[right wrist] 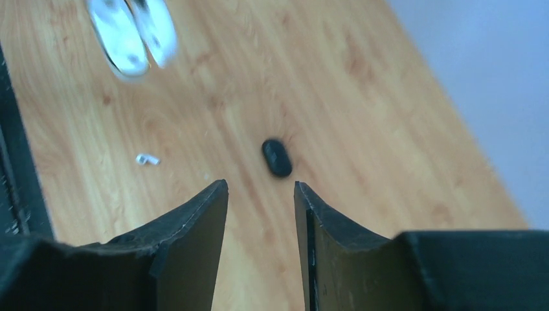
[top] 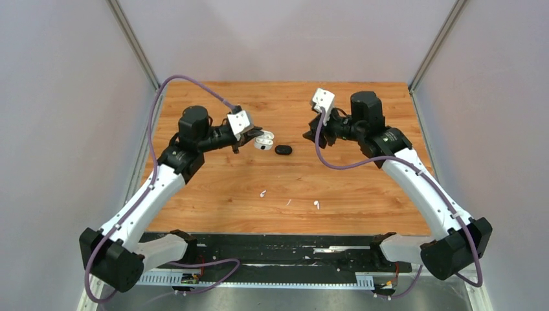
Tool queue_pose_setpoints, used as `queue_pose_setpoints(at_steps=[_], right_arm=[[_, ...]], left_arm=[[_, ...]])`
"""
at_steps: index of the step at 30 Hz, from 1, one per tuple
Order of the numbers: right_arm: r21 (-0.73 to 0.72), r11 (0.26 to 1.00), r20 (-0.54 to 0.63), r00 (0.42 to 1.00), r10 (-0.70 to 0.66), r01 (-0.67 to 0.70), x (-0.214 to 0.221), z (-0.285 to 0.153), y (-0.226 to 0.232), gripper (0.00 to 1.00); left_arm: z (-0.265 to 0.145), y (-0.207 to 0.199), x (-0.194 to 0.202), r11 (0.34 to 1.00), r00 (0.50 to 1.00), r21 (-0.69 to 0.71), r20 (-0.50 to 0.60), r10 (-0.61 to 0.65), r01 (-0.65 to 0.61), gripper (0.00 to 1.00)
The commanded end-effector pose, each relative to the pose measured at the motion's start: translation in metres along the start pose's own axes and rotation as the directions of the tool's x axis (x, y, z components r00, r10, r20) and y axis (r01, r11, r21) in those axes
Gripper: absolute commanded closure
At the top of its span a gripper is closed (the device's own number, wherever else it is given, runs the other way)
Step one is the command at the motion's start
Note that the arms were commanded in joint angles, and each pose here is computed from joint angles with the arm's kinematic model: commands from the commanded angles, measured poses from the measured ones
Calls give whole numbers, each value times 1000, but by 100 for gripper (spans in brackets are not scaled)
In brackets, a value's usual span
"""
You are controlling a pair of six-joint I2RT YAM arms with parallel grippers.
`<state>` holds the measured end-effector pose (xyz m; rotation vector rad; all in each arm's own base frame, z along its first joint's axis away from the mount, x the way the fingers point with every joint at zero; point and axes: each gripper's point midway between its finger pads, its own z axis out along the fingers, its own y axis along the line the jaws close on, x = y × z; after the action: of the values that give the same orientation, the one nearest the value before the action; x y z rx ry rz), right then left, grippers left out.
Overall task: Insert the wireless bluetooth earbuds into the charging case
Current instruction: Pick up the earbud from the center of the board.
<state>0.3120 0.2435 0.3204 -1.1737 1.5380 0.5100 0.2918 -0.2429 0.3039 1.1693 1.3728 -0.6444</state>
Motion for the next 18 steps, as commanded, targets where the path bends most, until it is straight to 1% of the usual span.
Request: queue_pose_setpoints(at_steps=[1,2,5,7,10,12,14,16,18], right_arm=[[-96,945,-177,940,292,-312,84,0,41,58],[-126,932,-222,925,307,-339,100,-2,53,58],[-180,926,-314,911,266,-333,141,-10,79,60],[-238,932,-365,914,176,-274,168,-16,93,60],[-285,936,-428,901,68,-206,201,-23,100,62],[-328,927,-455,890,11,-180,220,-25,107,63],[-357,917,-468,884,-9,-180,231,-24,111,64],[-386,905,-459,888,-22,-177,233,-21,115,65],[-428,893,-430,901,-67,-138,234,-18,116,67]], left_arm=[[-14,19,-55,953,956,-215,156,248,-212,100],[-15,18,-55,951,955,-219,156,254,-217,100],[-17,11,-57,950,951,-211,155,266,-232,100],[-18,7,-55,947,950,-207,142,278,-246,100],[-19,6,-51,952,958,-206,127,257,-228,100],[-19,5,-47,957,966,-202,115,233,-207,100],[-19,6,-44,962,973,-201,104,207,-184,100],[-18,5,-42,966,977,-194,95,194,-173,100],[-18,4,-38,969,981,-187,77,179,-162,100]])
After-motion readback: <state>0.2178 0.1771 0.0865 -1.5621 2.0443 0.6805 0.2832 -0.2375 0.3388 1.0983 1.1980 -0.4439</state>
